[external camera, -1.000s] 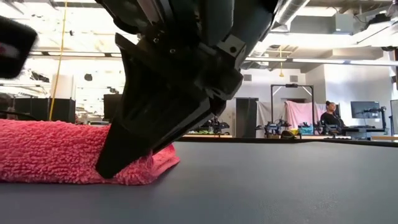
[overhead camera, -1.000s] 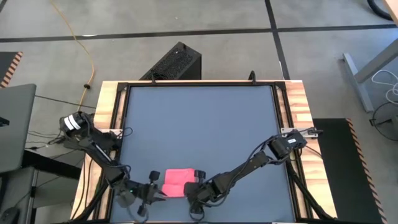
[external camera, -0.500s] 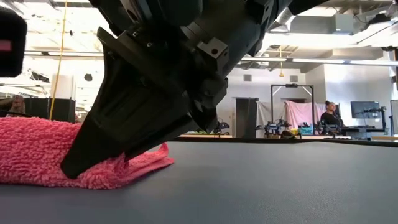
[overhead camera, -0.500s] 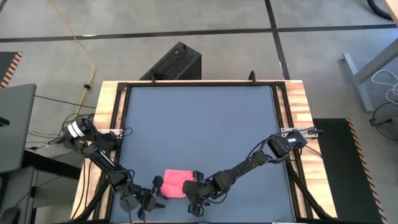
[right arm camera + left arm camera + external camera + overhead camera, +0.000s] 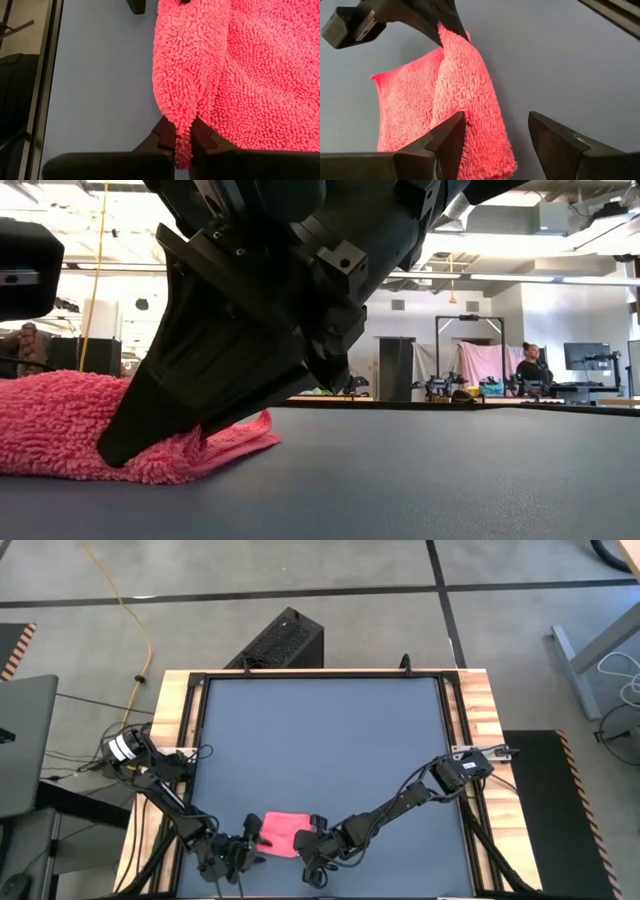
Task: Roll towel into tight, uniform cylinder
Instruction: Roll the red towel
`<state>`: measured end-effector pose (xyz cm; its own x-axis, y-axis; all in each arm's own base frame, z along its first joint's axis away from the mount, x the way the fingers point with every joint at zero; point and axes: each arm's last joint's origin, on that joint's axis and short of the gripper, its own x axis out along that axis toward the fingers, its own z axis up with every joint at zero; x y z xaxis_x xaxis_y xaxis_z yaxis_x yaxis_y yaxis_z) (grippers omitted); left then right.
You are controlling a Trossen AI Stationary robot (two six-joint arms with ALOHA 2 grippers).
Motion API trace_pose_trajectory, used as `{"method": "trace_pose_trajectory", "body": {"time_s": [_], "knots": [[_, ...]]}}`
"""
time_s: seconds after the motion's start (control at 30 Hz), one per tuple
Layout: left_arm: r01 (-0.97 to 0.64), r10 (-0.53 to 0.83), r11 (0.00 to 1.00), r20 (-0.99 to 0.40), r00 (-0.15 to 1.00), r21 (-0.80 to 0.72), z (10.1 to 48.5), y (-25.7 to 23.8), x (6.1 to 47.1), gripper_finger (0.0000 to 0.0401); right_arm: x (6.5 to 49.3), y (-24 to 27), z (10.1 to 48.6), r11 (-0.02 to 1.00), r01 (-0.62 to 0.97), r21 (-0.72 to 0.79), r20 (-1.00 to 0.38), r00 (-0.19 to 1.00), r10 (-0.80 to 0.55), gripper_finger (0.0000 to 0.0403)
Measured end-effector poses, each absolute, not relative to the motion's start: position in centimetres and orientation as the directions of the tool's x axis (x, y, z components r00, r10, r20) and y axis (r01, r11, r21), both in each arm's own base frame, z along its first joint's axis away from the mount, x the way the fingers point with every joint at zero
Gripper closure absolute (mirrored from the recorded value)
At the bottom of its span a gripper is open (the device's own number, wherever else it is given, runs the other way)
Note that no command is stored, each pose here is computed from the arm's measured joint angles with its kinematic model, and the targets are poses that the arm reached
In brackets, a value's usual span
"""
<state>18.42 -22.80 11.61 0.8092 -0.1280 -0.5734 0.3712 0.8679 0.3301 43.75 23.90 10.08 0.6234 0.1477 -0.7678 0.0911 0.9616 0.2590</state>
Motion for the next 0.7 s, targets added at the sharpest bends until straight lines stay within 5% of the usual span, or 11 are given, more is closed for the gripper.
{"method": "trace_pose_trajectory", "body": {"time_s": [0.43, 0.7], "knots": [[0.264, 0.020, 0.856, -0.537, 0.843, 0.445, 11.3, -22.6, 17.5, 0.0192, 43.6, 24.1, 10.1, 0.961, 0.090, 0.262, -0.768, 0.622, 0.151, 0.0367], [0.231, 0.038, 0.896, -0.584, 0.811, 0.379, 10.6, -22.1, 17.5, 0.0192, 43.7, 24.1, 10.1, 0.957, 0.103, 0.273, -0.766, 0.624, 0.152, 0.0367]]}}
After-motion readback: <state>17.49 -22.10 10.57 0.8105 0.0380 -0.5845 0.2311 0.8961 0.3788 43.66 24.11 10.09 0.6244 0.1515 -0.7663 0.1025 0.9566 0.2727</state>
